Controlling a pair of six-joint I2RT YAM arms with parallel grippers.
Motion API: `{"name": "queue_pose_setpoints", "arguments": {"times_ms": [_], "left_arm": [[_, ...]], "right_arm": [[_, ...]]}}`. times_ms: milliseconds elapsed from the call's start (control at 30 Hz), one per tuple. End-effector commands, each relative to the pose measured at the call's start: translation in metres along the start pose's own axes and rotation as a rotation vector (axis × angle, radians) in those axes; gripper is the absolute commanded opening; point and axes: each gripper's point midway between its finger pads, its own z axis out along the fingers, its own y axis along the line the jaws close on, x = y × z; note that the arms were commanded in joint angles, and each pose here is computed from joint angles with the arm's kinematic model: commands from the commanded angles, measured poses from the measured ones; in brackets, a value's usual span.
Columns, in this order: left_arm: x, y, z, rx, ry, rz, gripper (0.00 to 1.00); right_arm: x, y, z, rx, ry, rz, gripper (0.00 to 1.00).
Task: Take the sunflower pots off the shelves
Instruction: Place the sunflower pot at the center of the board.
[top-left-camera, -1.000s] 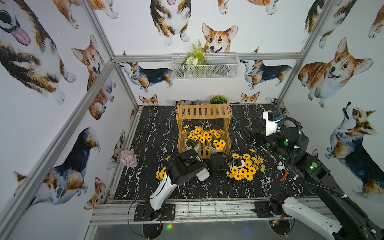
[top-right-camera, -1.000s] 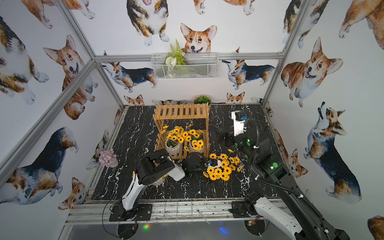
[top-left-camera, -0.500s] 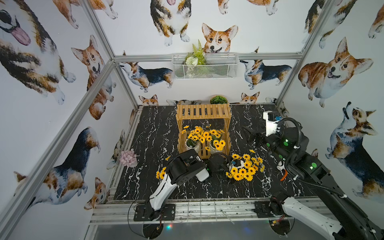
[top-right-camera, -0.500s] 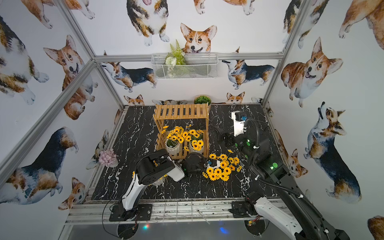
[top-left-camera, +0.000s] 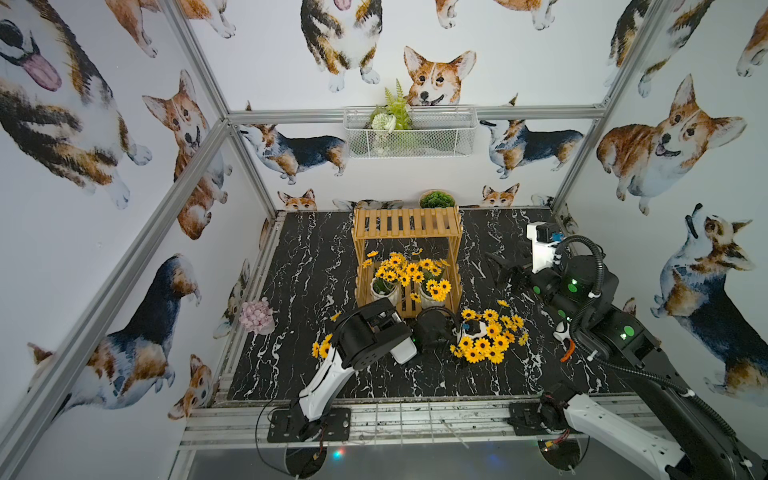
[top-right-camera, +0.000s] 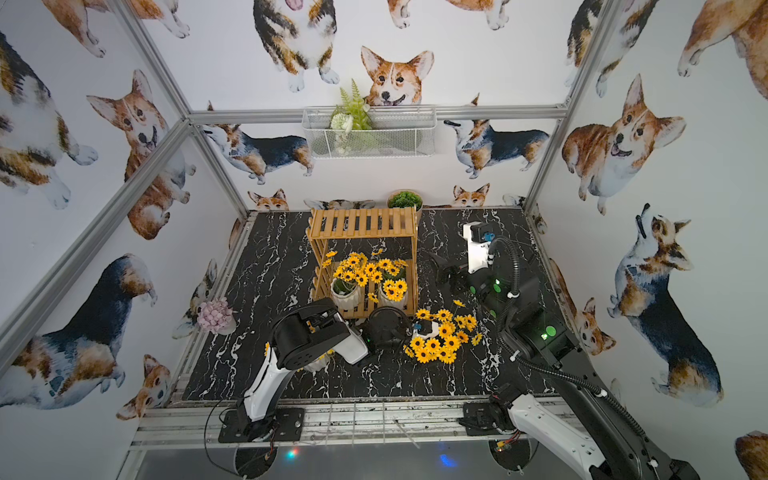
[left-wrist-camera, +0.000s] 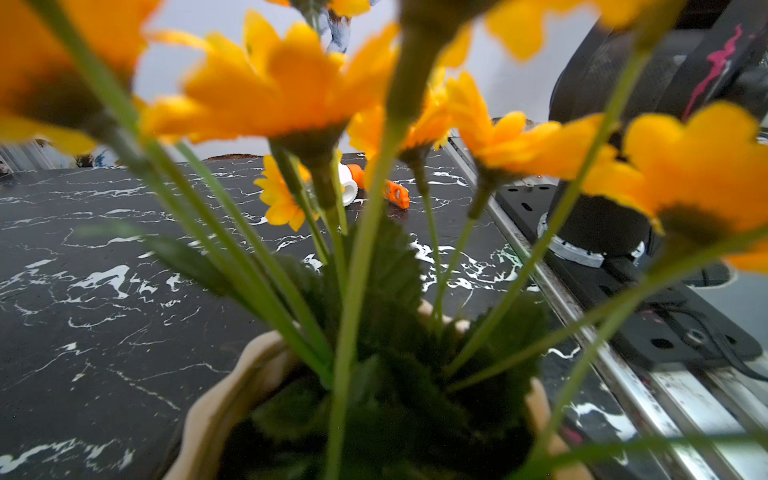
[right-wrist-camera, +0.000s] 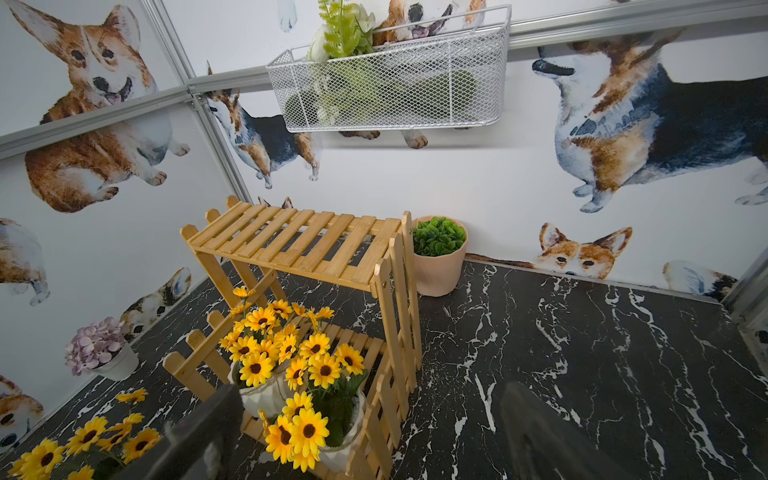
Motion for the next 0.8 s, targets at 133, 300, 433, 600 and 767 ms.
{"name": "queue_pose_setpoints", "arguments": {"times_ms": [133, 300, 433, 600, 767], "left_arm": [[0.009, -0.004, 0.0, 0.024, 0.03, -0.004, 1.0], [0.008, -0.004, 0.0, 0.024, 0.029, -0.009, 1.0], [0.005, -0.003, -0.001, 0.015, 0.022, 0.0, 1.0], [-0.004, 0.002, -0.006, -0.015, 0.006, 0.021, 1.0], [-0.014, 0.008, -0.015, -0.042, -0.013, 0.036, 1.0]], "right_arm": [[-0.002, -0.003, -0.003, 0.019, -0.007, -0.007, 1.0], [-0.001, -0.004, -0.002, 0.021, -0.004, -0.009, 1.0], [-0.001, -0.004, -0.002, 0.021, -0.004, -0.01, 1.0], [-0.001, -0.004, -0.003, 0.022, -0.003, -0.013, 1.0], [-0.001, -0.005, -0.004, 0.026, -0.001, -0.017, 1.0]]}}
